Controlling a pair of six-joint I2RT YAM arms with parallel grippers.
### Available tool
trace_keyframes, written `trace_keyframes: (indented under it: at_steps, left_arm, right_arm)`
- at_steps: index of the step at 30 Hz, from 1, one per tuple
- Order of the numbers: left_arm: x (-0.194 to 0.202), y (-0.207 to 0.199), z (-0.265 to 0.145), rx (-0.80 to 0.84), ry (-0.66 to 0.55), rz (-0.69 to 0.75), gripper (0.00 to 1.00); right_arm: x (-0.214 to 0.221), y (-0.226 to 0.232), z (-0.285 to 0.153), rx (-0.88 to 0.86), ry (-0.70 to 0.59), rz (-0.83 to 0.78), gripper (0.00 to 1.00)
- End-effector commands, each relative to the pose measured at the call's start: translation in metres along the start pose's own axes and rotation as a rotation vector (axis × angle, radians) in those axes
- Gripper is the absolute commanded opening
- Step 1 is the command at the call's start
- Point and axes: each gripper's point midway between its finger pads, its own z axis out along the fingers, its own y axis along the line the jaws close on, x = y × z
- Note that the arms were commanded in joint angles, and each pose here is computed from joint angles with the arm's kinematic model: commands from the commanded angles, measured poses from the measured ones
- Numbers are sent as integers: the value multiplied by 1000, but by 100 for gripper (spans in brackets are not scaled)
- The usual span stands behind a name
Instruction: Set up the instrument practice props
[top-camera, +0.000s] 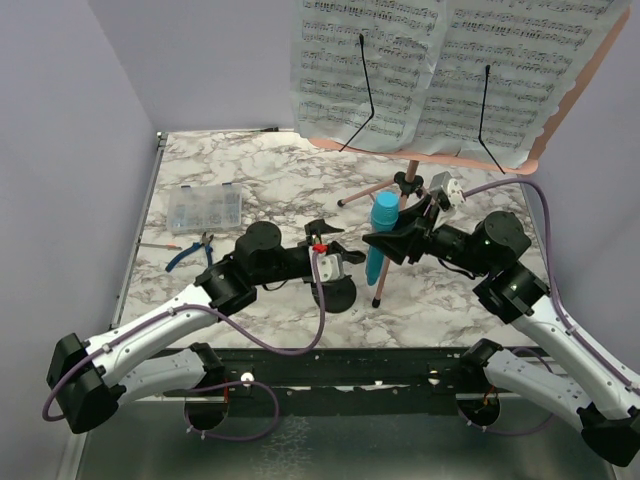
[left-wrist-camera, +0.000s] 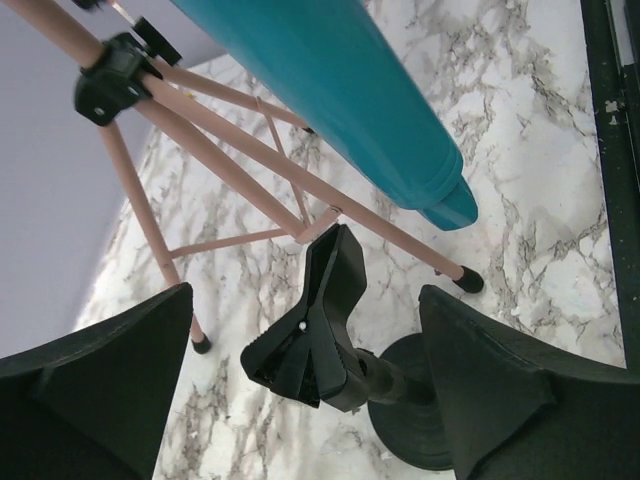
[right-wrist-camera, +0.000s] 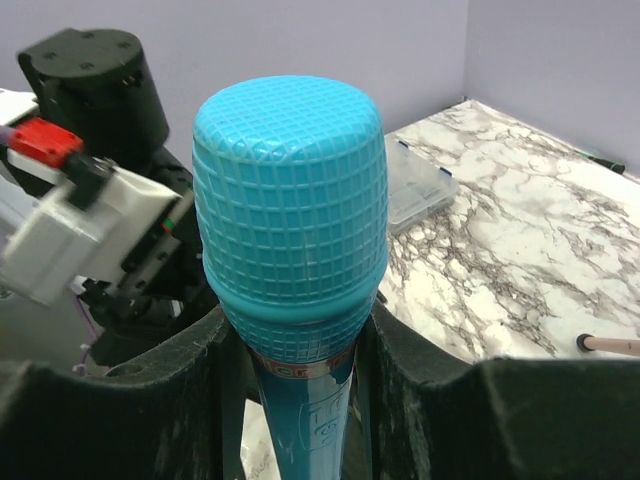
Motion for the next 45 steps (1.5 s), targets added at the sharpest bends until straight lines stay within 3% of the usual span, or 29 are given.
trace_keyframes:
  at_steps: [1, 11, 16, 33, 45]
  left_arm:
    - [-17, 5, -16, -17, -18, 63, 97]
    - [-6, -9, -17, 99, 55, 54, 96]
    - [-4, -4, -9, 121, 59, 40, 93]
    - [11, 3, -1, 259, 54, -43, 86]
    - [28, 7, 4, 257, 98, -22, 78]
  right_arm:
    - [-6, -1, -2, 5, -42, -54, 1]
    - [-9, -30, -32, 209, -231, -159, 0]
    - [4, -28, -40, 198, -288, -200, 1]
    - [18, -20, -30, 105, -299, -289, 1]
    - [25, -22, -21, 82, -284, -290, 1]
